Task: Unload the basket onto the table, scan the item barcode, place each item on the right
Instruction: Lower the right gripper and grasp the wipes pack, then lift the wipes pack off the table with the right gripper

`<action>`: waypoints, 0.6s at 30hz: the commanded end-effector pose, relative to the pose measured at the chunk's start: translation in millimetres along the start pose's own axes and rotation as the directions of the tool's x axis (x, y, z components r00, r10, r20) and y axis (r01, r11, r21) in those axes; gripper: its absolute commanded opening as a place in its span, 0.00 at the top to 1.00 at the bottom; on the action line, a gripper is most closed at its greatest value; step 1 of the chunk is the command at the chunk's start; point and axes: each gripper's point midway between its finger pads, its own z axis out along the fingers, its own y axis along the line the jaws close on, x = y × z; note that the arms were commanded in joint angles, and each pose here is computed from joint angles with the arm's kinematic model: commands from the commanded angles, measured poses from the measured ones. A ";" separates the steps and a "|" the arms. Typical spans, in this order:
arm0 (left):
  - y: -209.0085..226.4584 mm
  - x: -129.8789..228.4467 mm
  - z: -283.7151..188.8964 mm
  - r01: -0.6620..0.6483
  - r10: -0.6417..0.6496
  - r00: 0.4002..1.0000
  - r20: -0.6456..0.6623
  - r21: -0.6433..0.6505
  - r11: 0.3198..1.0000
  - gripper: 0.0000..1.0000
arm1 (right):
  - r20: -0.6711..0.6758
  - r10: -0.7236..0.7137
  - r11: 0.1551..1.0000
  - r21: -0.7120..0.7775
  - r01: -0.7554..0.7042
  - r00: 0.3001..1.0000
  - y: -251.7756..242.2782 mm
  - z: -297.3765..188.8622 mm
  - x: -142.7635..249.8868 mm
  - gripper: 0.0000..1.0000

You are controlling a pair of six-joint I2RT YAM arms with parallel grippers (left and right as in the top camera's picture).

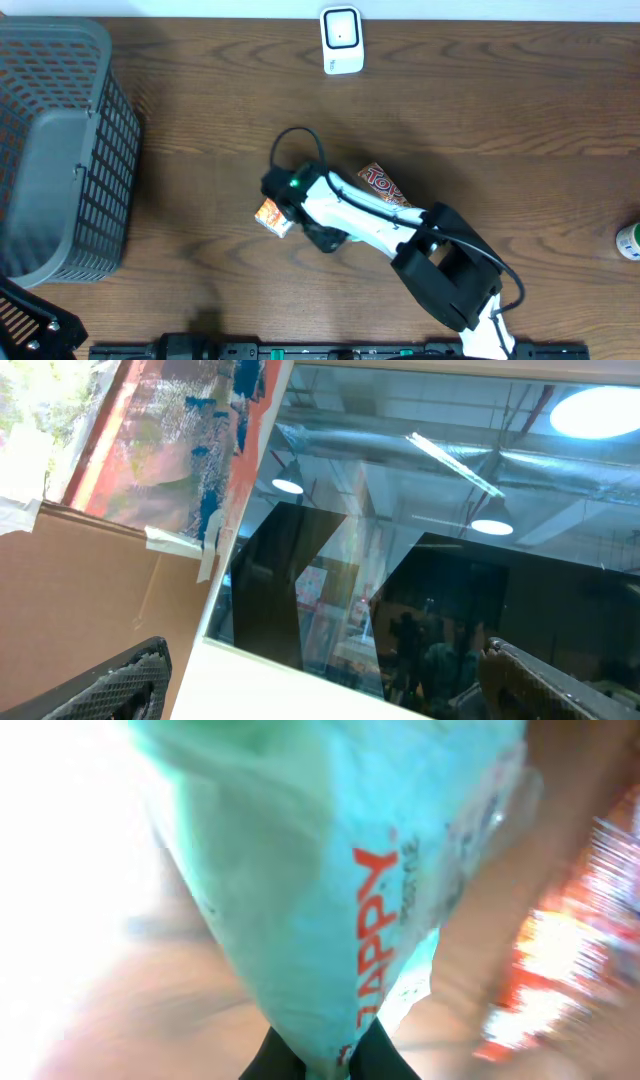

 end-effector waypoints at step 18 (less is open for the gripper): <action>-1.9 -2.0 -3.2 0.012 -0.012 1.000 0.009 0.016 1.000 0.02 | 0.271 0.039 0.418 -0.879 0.231 0.962 33.9 -94.7 -11.4 0.99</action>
